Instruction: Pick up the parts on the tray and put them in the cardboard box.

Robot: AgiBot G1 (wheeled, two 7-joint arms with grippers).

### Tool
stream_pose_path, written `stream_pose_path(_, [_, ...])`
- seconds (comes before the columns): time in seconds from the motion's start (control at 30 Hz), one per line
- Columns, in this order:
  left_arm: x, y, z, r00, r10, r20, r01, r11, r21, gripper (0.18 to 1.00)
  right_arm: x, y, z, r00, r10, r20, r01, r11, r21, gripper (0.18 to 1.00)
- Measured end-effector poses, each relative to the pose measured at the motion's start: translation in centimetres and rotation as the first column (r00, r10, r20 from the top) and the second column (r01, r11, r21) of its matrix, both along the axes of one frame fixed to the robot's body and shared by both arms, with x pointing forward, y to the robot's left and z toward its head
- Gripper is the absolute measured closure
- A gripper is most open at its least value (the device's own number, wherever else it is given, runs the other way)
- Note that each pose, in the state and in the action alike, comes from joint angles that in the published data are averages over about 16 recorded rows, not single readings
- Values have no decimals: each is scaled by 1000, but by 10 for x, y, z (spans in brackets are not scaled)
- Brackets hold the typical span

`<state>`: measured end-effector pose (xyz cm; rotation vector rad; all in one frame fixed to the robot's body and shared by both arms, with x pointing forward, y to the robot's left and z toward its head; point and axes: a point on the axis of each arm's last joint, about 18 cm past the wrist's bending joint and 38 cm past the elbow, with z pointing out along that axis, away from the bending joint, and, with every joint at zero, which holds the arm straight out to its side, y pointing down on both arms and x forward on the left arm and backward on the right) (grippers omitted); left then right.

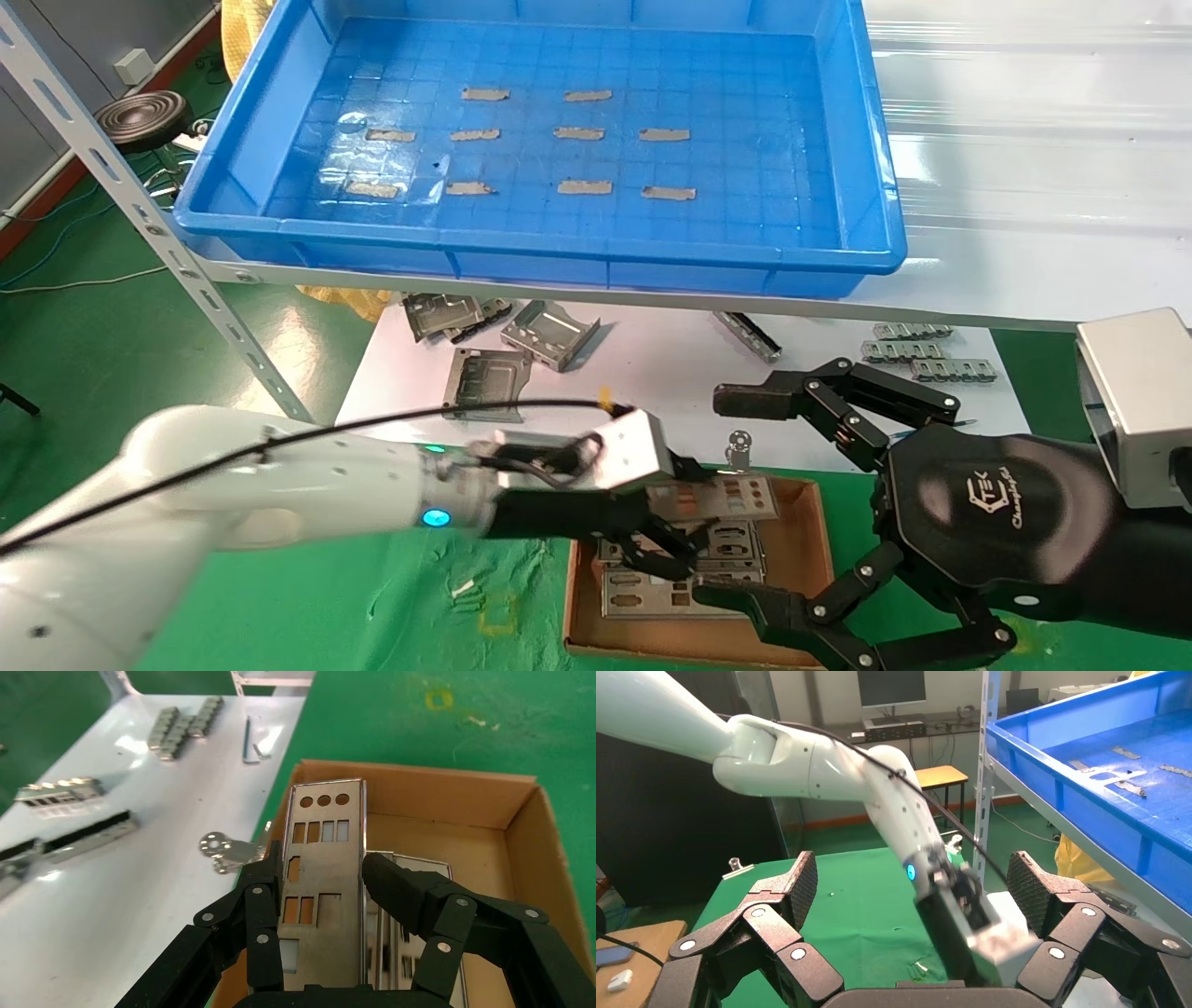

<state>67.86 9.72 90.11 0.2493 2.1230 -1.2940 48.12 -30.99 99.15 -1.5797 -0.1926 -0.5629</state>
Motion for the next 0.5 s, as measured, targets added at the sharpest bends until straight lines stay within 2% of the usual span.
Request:
stream_pose_path(0.2, [8, -13, -14, 1000, 10, 6, -11, 999, 35, 775, 0, 0, 0, 1000, 0, 0, 0, 1000, 0, 179])
stream_pose_path(0.5, [12, -12, -25, 999, 24, -29, -23, 999, 49, 765, 0, 0, 0, 1000, 0, 0, 0, 1000, 0, 179])
